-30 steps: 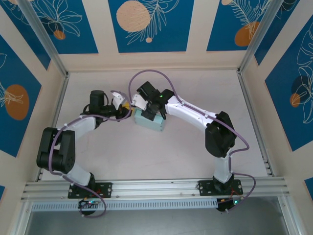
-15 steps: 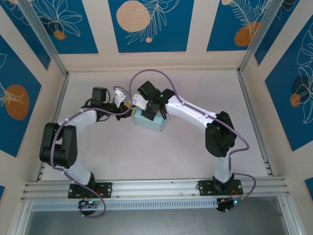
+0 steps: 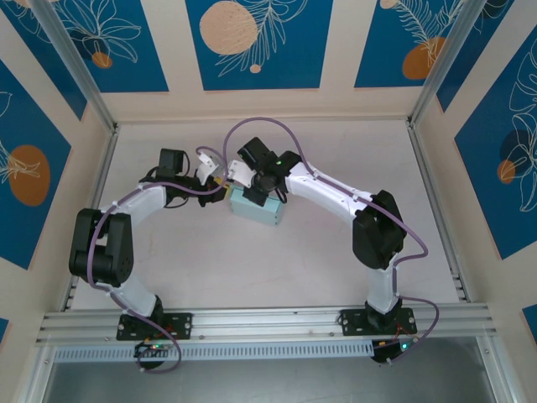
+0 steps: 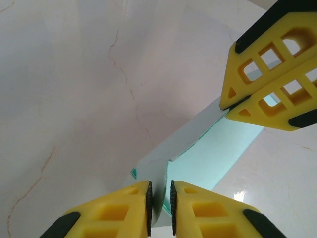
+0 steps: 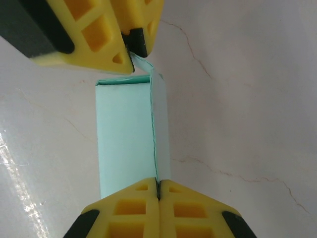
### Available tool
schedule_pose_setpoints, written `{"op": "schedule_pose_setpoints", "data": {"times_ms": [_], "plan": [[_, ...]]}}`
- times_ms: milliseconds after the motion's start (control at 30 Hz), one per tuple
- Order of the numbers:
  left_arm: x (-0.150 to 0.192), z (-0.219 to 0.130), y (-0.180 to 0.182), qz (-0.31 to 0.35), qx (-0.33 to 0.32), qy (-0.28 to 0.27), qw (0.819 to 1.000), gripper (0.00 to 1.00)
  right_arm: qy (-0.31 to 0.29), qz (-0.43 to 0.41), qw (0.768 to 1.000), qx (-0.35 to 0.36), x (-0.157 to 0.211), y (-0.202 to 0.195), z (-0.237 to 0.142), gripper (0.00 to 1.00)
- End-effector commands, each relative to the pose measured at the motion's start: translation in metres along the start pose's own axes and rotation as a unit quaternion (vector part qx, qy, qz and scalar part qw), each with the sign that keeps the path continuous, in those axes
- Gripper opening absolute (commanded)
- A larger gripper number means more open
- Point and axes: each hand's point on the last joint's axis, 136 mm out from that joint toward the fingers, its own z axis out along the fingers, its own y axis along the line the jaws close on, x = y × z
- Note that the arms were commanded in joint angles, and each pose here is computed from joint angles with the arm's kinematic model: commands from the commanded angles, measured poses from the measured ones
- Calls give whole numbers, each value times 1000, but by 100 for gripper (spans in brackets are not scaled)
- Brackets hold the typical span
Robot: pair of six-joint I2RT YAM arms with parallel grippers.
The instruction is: Fold the paper box
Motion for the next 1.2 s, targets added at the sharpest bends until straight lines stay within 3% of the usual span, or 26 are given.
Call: {"op": "schedule_pose_setpoints", "data": {"times_ms": [0,100,333,533,833,1167], "plan": [[0,0,3,0,-8,9,1000,15,-2,7,999,-38,2,9,3,5],[-1,-3,6,-9,-27,7,1000,24,-17,3,999,-47,2,11,-2,4],[-9,-14,-7,-14,-32,-22,999,32,-37,-20,995,-95,9,26,-13,2],[2,-15,-22,-32,-12,-22,999,32,-42,-24,993,-110,8,32,-15,2],[12,-19,-23,-35,-48,-13,998,34,-50,-27,989,-136,5,41,-20,2],[15,-12,-29,-32,-52,-7,998,24,-37,-29,992,-121,7,41,-15,2]]}}
